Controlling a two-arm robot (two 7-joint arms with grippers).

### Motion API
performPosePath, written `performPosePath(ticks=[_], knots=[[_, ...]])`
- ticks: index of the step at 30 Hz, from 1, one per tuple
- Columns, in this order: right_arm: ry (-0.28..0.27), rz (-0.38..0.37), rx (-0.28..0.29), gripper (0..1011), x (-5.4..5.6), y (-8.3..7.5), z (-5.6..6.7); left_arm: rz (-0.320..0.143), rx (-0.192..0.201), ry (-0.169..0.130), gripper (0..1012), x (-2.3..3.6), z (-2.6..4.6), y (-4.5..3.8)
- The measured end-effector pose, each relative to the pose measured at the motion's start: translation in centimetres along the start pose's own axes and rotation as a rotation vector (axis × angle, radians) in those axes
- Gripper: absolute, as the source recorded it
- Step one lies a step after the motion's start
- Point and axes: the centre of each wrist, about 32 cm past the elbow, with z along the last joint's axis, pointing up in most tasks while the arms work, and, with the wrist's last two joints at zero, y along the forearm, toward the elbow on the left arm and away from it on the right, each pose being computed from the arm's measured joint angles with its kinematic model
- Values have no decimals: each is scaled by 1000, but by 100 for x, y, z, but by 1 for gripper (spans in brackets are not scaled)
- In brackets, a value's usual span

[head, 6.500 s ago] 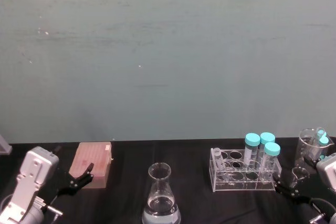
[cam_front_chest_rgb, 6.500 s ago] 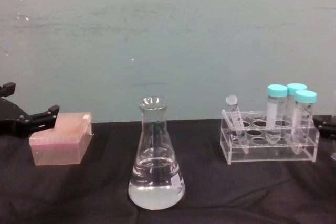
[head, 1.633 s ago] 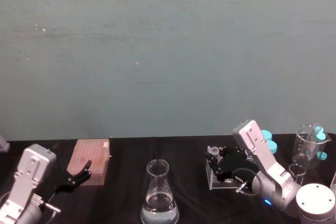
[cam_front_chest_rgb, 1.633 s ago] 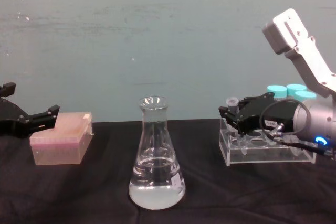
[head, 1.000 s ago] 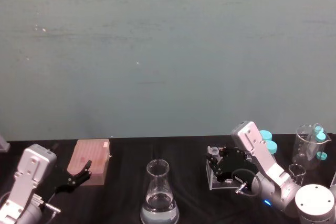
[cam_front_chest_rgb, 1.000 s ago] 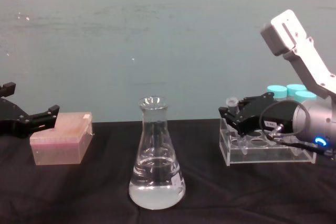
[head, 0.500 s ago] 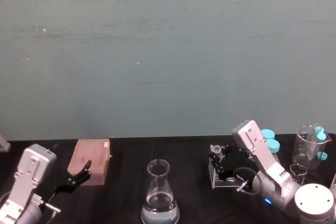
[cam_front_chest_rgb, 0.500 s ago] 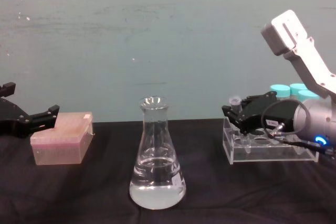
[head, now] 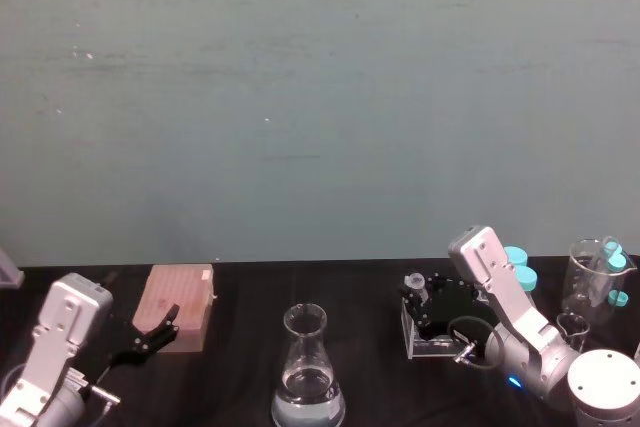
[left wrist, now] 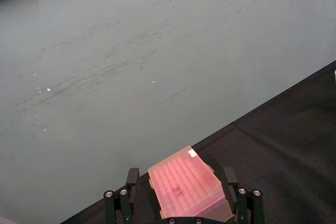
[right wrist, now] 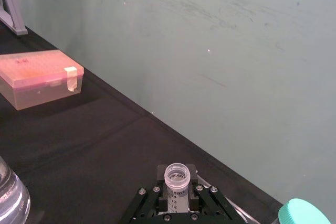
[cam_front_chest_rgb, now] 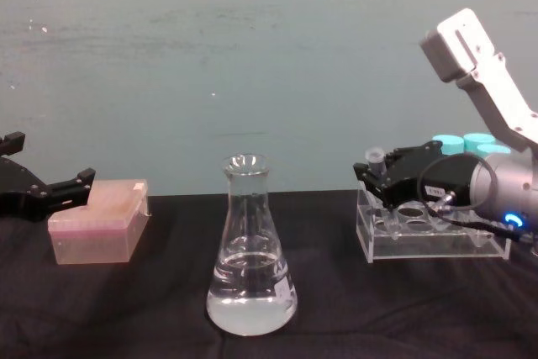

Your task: Pour the liquid from the test tube into the beaker using one hand.

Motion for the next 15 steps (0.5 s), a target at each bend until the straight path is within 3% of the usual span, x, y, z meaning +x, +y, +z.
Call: performPosePath(ticks=[15], knots=[[-3,-1,51,200,10,-31,107,0,0,0,1000,0,0,0]])
